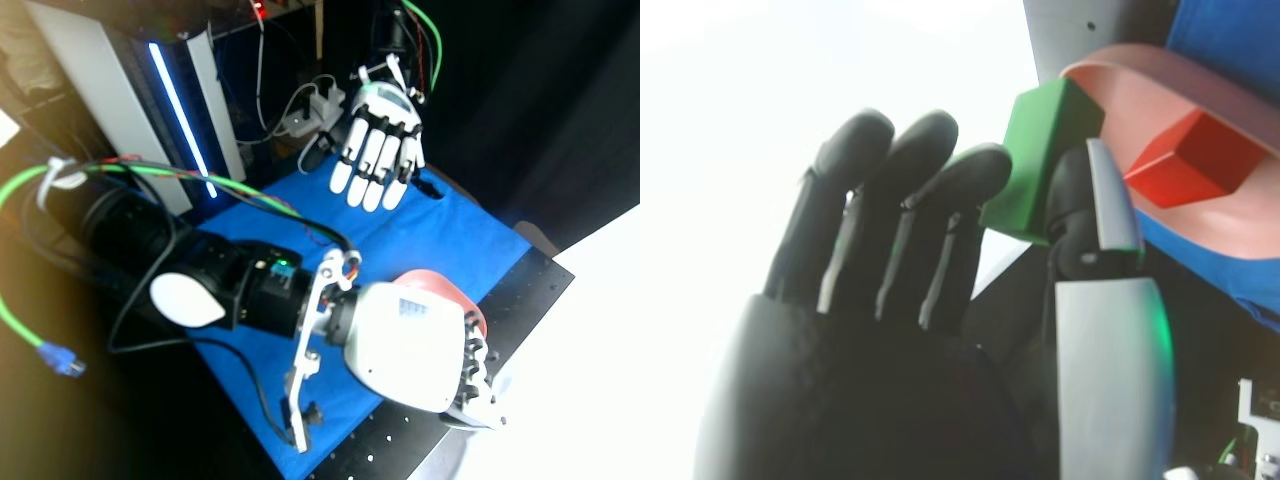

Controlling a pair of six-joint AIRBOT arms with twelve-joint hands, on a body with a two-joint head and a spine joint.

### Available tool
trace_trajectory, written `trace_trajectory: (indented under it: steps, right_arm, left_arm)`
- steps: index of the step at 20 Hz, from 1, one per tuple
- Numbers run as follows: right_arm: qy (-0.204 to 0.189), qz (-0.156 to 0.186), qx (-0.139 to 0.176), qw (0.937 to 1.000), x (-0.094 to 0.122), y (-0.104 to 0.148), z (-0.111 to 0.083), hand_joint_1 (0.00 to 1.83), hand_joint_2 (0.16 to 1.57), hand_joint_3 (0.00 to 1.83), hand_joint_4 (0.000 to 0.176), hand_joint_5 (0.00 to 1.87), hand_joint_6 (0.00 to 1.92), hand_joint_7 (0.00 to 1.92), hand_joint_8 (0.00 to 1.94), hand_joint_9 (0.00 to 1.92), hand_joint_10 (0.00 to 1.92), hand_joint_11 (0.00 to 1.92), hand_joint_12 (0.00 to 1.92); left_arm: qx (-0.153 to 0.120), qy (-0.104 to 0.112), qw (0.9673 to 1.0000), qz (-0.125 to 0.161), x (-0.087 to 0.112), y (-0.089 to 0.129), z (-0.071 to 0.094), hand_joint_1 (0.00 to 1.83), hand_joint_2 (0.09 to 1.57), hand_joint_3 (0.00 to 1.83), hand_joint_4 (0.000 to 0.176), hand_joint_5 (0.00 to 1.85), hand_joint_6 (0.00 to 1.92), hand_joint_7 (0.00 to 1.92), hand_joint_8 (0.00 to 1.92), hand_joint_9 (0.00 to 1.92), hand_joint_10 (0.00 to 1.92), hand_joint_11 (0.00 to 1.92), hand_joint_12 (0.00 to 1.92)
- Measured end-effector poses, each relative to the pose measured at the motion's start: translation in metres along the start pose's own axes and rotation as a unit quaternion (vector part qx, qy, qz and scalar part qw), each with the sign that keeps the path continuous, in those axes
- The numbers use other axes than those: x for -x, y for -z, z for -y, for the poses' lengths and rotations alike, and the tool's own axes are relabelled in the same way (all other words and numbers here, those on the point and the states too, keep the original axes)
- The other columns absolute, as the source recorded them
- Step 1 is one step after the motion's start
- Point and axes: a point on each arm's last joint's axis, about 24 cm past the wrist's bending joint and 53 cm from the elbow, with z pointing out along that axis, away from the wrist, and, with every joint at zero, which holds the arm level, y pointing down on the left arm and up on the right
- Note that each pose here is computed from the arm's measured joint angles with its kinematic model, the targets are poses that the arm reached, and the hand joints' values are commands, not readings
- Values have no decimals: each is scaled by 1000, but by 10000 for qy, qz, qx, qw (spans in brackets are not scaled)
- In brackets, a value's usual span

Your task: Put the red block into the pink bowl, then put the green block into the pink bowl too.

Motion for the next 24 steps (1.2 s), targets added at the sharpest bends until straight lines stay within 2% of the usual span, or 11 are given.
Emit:
trace_trajectory:
  steps: [5, 6, 7, 9, 11, 13, 16, 19, 20, 23, 24]
  right_arm:
    - [-2, 8, -8, 10000, 0, -2, 0, 1256, 1136, 0, 0, 896, 899, 1007, 1183, 858, 1168, 527, 1657]
    - [2, 4, -21, 10000, 0, -2, 0, 1240, 1166, 1, 0, 873, 890, 928, 1344, 751, 1383, 435, 1842]
    - [4, -2, -41, 10000, 0, -2, 2, 1233, 1170, 1, 0, 858, 1083, 888, 1258, 741, 1657, 491, 1905]
    - [-2, -17, -71, 10000, 0, -2, 3, 1252, 1143, 0, 0, 911, 860, 975, 1247, 741, 1447, 376, 1894]
    - [0, -16, -78, 10000, -1, -2, 4, 1250, 1149, 1, 0, 919, 809, 950, 1317, 838, 1424, 543, 1874]
    - [0, -23, -88, 10000, -1, -2, 4, 1160, 1131, 1, 0, 946, 1004, 986, 1475, 936, 1688, 833, 1919]
    - [9, -51, -160, 9999, -2, -3, 8, 1251, 1145, 0, 0, 890, 904, 989, 1221, 869, 1299, 595, 1767]
    - [10, -62, -206, 9998, -2, -3, 11, 1258, 1115, 1, 0, 924, 883, 1058, 1071, 1004, 993, 781, 1534]
    - [10, -67, -212, 9998, -2, -3, 11, 1246, 1156, 2, 0, 892, 855, 947, 1318, 956, 1360, 776, 1779]
    - [8, -73, -220, 9997, -3, -3, 11, 1258, 1139, 0, 0, 936, 782, 972, 1282, 952, 1348, 785, 1712]
    - [10, -73, -220, 9997, -3, -3, 11, 1252, 1136, 3, 0, 922, 983, 949, 1166, 953, 1531, 829, 1870]
  left_arm:
    - [-13, 18, 10000, 14, 1, 0, 1, 726, 952, 0, 62, 381, 1, 520, 2, 516, 5, 57, 946]
    - [-21, 20, 10000, 25, 1, 0, 1, 706, 943, 0, 55, 367, 2, 504, 3, 507, 3, 11, 1036]
    - [-22, 20, 10000, 27, 1, 0, 1, 702, 945, 0, 46, 354, 2, 483, 4, 488, 4, 1, 993]
    - [-22, 23, 10000, 29, 1, 0, 1, 738, 933, 0, 50, 379, 12, 500, 11, 507, 13, 3, 994]
    - [-22, 25, 10000, 29, 1, 0, 1, 709, 930, 0, 46, 381, 8, 504, 8, 509, 11, 0, 1011]
    - [-23, 29, 10000, 31, 1, 0, 1, 710, 933, 0, 62, 368, 1, 507, 5, 504, 6, 0, 984]
    - [-23, 29, 10000, 31, 1, 0, 1, 694, 934, 0, 46, 367, 4, 505, 4, 510, 6, 20, 965]
    - [-22, 31, 10000, 33, 2, 0, 1, 688, 928, 0, 49, 357, 8, 518, 7, 507, 4, 0, 988]
    - [-25, 31, 10000, 34, 2, 0, 1, 700, 945, 1, 38, 339, 1, 501, 1, 495, 0, 0, 986]
    - [-25, 31, 10000, 34, 2, 0, 1, 697, 932, 0, 52, 348, 4, 493, 0, 482, 0, 0, 941]
    - [-25, 31, 10000, 34, 2, 0, 1, 713, 937, 0, 43, 346, 2, 473, 1, 457, 1, 0, 883]
